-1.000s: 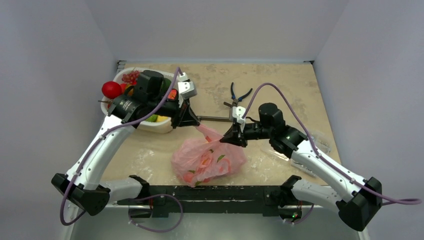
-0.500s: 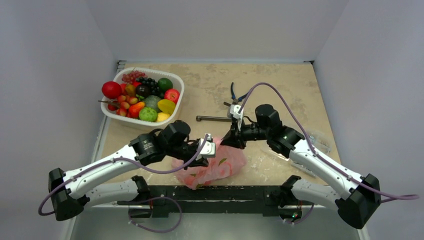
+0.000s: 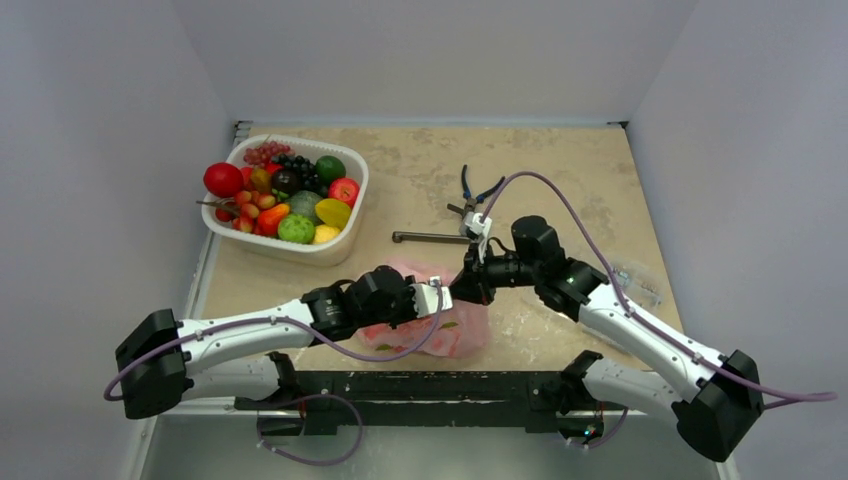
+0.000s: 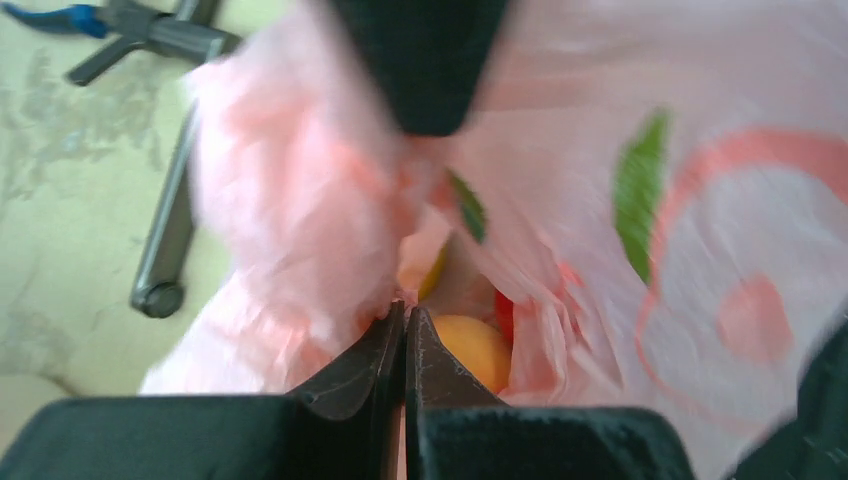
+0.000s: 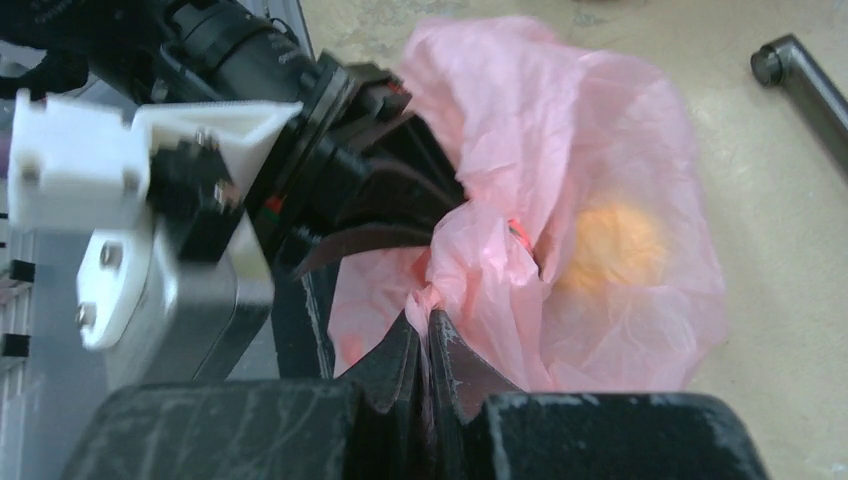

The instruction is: Place the fake fruits into the plastic bag and tie a complex knot

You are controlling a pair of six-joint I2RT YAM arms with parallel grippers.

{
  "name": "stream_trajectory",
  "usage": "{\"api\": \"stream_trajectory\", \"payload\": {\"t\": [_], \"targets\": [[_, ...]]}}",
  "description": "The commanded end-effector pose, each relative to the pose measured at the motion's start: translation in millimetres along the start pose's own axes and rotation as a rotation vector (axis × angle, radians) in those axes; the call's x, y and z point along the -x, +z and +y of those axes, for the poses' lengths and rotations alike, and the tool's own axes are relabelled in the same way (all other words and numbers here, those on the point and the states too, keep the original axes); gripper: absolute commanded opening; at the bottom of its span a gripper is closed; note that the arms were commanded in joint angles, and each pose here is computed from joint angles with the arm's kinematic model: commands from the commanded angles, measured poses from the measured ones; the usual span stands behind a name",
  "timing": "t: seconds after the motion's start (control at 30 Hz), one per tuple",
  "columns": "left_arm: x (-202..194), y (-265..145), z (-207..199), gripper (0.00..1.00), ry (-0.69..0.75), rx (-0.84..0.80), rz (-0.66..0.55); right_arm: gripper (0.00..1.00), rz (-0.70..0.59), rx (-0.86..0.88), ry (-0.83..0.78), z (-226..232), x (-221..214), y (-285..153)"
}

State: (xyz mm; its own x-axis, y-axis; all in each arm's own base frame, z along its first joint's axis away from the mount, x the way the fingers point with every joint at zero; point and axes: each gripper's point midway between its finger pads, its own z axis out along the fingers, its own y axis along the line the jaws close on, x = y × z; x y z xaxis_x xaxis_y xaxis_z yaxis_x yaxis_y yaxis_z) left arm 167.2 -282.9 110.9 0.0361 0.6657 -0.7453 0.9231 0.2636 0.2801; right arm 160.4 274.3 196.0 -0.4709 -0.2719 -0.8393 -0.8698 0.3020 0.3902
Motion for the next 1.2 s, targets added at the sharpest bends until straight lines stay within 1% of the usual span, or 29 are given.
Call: {"api": "stream_trajectory", "payload": {"t": [0.0,0.07,0.1,0.17,0.33,0.43,0.5,0.53,0.57,0.63,0.7,0.73,0.77,0.83,0.87,0.9,0.93,0.97,1.03,1.07,1.1,1.17], "targets": [[1.9,2.6,58.8,0.00,-0.043,0.259,-0.083,0.00,-0.087,0.046,0.059,18.1,13.4,-9.7],[15.4,0.5,54.7,0.00,-0.096,0.164,-0.193,0.00,-0.096,0.064,0.098,22.1,9.8,-9.7],[23.7,-1.0,49.0,0.00,-0.095,0.125,-0.251,0.00,-0.102,0.073,0.117,23.4,9.4,-9.0],[33.2,-2.9,29.9,0.00,-0.086,0.021,-0.316,0.00,-0.121,0.090,0.137,26.7,12.5,-8.7],[35.9,-5.5,-17.6,0.00,-0.189,-0.233,-0.330,0.00,-0.141,0.112,0.136,31.0,16.6,-9.3],[32.2,-0.8,-19.5,0.00,-0.346,-0.239,-0.291,0.00,-0.141,0.139,0.130,36.8,17.3,-11.5],[29.8,0.2,-16.8,0.00,-0.410,-0.223,-0.283,0.00,-0.136,0.151,0.102,40.9,18.6,-14.9],[29.6,0.1,-14.7,0.00,-0.424,-0.207,-0.289,0.04,-0.131,0.148,0.083,41.7,19.5,-16.9],[28.9,0.1,-13.4,0.00,-0.432,-0.197,-0.289,0.14,-0.127,0.150,0.058,43.7,21.4,-19.6],[29.6,0.5,-10.8,0.00,-0.434,-0.185,-0.290,0.43,-0.111,0.137,0.048,44.6,25.5,-24.4],[28.9,3.0,-6.5,0.00,-0.437,-0.162,-0.285,0.68,-0.097,0.082,0.024,36.6,37.4,-31.1],[28.2,4.2,-5.1,0.00,-0.432,-0.155,-0.282,0.75,-0.108,0.069,0.020,32.9,47.6,-35.5],[26.9,5.6,-4.4,0.00,-0.424,-0.150,-0.280,0.79,-0.125,0.060,0.028,27.2,59.1,-41.1],[25.5,7.9,-1.7,0.00,-0.411,-0.135,-0.281,0.83,-0.166,0.047,0.069,12.2,80.1,-51.8],[25.1,8.7,-0.5,0.00,-0.405,-0.128,-0.282,0.82,-0.178,0.023,0.095,1.0,87.1,-54.4],[24.8,9.3,0.9,0.00,-0.399,-0.121,-0.284,0.77,-0.183,-0.009,0.109,-11.5,92.4,-55.1],[25.1,9.5,1.8,0.00,-0.391,-0.117,-0.287,0.68,-0.171,-0.030,0.126,-24.0,91.2,-51.3],[26.1,9.4,2.3,0.00,-0.384,-0.116,-0.292,0.56,-0.145,-0.054,0.128,-35.2,86.7,-46.3],[29.4,8.8,4.4,0.00,-0.373,-0.109,-0.304,0.36,-0.071,-0.071,0.133,-55.1,68.9,-32.7],[31.4,8.6,5.4,0.00,-0.368,-0.106,-0.311,0.30,-0.048,-0.088,0.154,-68.5,60.4,-29.3],[33.1,8.8,6.9,0.00,-0.362,-0.102,-0.317,0.23,-0.011,-0.061,0.163,-66.4,49.7,-16.9],[35.7,9.3,8.9,0.00,-0.349,-0.096,-0.325,0.15,0.039,-0.043,0.192,-72.8,29.3,-3.6]]}}
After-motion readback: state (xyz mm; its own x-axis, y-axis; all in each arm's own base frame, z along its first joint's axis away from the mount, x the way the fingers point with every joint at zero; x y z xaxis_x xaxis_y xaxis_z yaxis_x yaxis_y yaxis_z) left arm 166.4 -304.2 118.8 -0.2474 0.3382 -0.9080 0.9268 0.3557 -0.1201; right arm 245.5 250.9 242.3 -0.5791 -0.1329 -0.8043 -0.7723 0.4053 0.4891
